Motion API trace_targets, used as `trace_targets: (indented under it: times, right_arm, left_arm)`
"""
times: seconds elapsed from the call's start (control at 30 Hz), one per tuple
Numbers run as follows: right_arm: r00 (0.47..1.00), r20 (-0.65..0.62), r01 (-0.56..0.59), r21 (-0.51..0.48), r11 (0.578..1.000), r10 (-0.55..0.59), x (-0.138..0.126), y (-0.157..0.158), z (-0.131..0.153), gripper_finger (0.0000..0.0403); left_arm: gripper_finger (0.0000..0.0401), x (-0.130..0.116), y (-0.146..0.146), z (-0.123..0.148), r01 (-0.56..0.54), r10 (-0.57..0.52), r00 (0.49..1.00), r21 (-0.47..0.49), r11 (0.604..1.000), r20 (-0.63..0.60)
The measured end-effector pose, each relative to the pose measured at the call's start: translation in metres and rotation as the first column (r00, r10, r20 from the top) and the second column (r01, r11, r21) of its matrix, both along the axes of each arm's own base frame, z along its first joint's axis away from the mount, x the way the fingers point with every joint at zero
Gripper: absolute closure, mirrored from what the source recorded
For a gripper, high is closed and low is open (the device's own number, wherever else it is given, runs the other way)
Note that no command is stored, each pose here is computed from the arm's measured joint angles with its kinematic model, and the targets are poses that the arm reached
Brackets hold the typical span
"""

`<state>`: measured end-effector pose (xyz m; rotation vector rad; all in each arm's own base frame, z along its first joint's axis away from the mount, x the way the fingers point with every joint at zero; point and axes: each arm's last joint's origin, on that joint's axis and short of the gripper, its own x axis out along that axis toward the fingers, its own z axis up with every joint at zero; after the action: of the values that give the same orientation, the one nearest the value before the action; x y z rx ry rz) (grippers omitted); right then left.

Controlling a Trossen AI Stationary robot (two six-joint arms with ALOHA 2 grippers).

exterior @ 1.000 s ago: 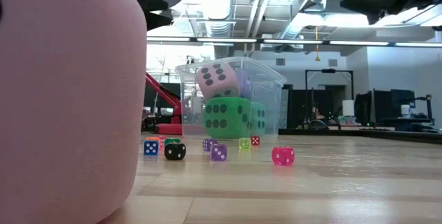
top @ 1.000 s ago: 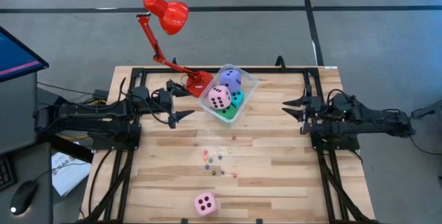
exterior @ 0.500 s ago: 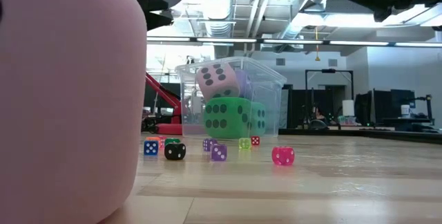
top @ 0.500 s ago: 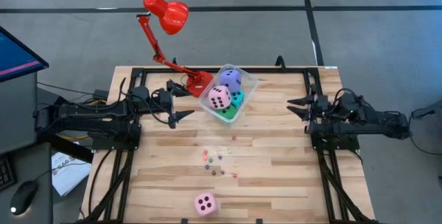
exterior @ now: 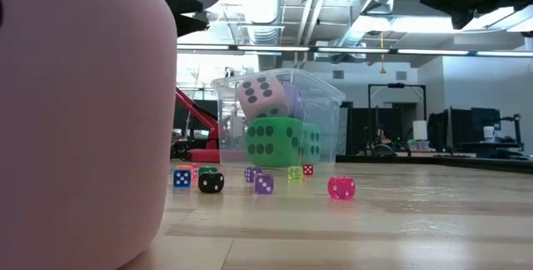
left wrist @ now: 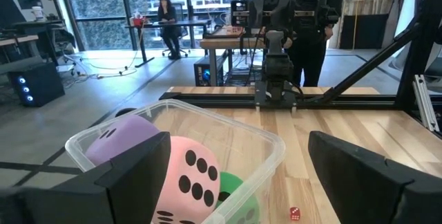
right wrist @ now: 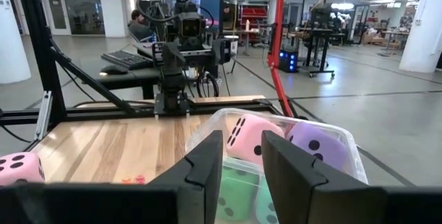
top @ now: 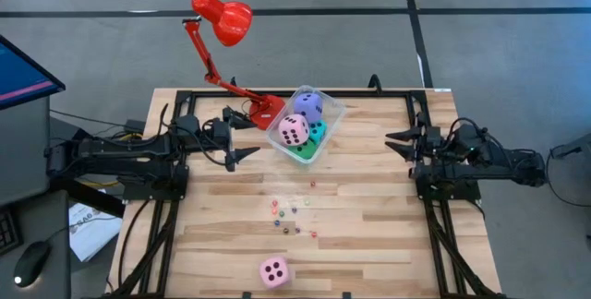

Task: Pick & Place Dice
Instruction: Put the pink dice into the transparent bin

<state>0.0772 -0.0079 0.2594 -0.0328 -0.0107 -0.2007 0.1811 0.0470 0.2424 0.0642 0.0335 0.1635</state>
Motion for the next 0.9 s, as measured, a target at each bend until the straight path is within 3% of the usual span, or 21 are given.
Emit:
trace_targets:
  times: [0.9]
  right_arm:
    - [1.000, 0.003, 0.005, 0.000, 1.000, -0.005, 0.0000, -0.0004, 0.0003, 0.0305]
  left_arm:
    - [0.0068, 0.0000, 0.0000, 0.0074, 0.000, 0.000, 0.997, 0.003, 1.000, 0.075]
